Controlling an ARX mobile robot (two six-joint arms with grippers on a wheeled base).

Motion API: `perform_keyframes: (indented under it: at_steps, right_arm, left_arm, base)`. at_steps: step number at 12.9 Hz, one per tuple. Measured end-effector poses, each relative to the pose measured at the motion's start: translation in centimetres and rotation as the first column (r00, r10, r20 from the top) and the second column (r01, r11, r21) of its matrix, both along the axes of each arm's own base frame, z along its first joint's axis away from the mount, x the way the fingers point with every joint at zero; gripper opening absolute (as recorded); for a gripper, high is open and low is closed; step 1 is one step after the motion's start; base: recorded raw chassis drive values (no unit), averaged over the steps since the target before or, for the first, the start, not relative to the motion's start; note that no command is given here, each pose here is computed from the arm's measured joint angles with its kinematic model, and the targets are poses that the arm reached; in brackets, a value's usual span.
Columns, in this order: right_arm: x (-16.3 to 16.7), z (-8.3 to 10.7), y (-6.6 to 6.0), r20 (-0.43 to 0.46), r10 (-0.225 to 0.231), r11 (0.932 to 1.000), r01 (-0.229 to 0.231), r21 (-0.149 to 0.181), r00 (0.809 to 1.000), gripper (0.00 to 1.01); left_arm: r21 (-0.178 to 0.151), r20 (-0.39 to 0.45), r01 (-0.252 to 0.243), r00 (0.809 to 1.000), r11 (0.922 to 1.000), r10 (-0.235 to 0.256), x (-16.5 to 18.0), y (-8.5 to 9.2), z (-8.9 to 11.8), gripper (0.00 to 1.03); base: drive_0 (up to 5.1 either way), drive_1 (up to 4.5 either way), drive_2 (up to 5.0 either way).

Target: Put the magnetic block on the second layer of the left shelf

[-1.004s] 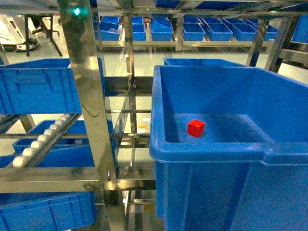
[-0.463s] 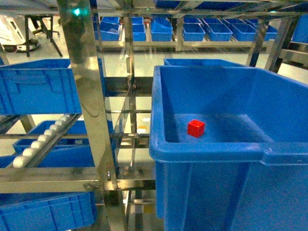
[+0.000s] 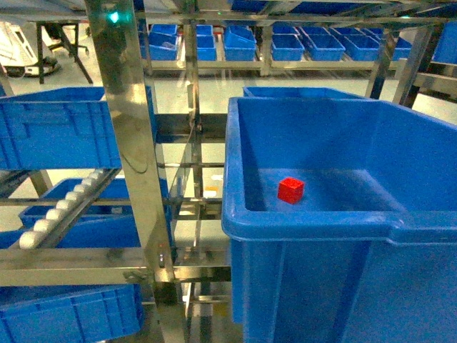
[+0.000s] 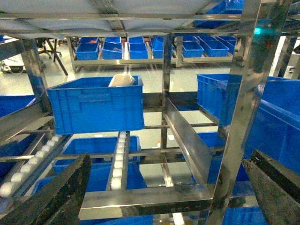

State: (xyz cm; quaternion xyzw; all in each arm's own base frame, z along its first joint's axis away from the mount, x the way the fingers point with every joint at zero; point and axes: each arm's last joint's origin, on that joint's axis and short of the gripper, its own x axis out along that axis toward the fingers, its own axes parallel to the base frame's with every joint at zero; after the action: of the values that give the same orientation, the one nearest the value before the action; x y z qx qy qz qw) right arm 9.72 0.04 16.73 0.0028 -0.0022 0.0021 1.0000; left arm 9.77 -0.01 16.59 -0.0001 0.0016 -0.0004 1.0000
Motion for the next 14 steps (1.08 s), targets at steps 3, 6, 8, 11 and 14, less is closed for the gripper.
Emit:
perform_keyframes:
  at_steps: [3,6,8,11,14]
  right_arm:
    - [0.00,0.00,0.00,0.000,0.000,1.0000,0.000,0.000,1.000,1.00]
    - [0.00,0.00,0.00,0.000,0.000,1.0000,0.000,0.000,1.000,0.98]
    - [0.00,0.00,0.00,0.000,0.000,1.0000,0.000,0.000,1.000,0.98]
    - [0.00,0.00,0.00,0.000,0.000,1.0000,0.000,0.000,1.000,0.98]
    - [0.00,0.00,0.00,0.000,0.000,1.0000,0.000,0.000,1.000,0.98]
  left_arm:
    - [0.000,0.000,0.000,1.000,1.0000,0.000,0.00,0.00,0.00,0.98]
    - [0.000,0.000,0.000,1.000,1.0000,0.000,0.00,0.00,0.00,0.98]
    - [0.000,0.000,0.000,1.000,1.0000,0.000,0.00,0.00,0.00,0.98]
    - [0.000,0.000,0.000,1.000,1.0000,0.000,0.00,0.00,0.00,0.98]
    - [0.000,0.000,0.000,1.000,1.0000,0.000,0.00,0.00,0.00,0.98]
  base:
    - [0.0,0.00,0.0]
    - [0.0,0.00,0.0]
    - [0.0,0.00,0.0]
    - [0.0,0.00,0.0]
    - [0.0,0.00,0.0]
